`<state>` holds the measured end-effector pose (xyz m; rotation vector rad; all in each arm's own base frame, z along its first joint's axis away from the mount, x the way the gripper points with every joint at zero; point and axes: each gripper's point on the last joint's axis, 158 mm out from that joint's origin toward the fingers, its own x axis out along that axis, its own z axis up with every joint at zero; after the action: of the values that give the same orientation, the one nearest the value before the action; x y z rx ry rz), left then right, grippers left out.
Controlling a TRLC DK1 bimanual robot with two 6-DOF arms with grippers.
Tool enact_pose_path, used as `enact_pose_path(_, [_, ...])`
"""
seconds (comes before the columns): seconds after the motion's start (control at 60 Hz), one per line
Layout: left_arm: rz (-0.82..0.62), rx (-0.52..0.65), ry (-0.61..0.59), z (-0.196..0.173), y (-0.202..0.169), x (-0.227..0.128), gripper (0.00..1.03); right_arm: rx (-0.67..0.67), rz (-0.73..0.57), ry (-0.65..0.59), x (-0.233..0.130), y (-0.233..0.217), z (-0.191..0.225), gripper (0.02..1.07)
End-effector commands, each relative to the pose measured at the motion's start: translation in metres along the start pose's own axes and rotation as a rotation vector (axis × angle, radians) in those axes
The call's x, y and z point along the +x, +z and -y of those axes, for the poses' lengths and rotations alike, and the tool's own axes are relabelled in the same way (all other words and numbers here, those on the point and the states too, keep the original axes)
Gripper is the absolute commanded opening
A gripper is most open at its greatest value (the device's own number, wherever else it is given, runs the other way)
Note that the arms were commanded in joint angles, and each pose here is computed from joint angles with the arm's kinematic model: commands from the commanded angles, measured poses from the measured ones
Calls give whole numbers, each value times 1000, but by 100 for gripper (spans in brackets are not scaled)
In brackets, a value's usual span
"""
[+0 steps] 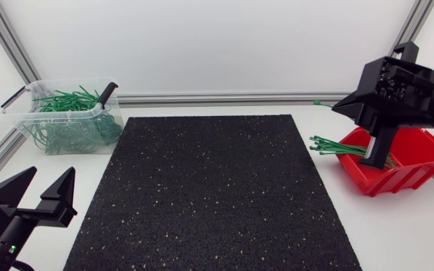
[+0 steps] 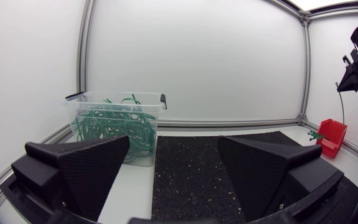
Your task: Take a green cable tie from the red box, thread the tail through the head to close it, then place it in the transparent bin on the left.
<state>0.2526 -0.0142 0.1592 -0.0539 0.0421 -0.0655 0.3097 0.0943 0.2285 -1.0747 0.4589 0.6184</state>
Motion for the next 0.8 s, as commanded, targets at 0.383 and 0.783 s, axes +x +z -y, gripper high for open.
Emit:
enact_pose_path(0.383, [-19, -119, -169, 35, 55, 15, 100, 281, 5, 565, 17, 90, -107, 8])
enact_pose_path(0.783, [-173, -238, -499, 98, 74, 59, 100, 554, 135, 995, 27, 134, -132, 8])
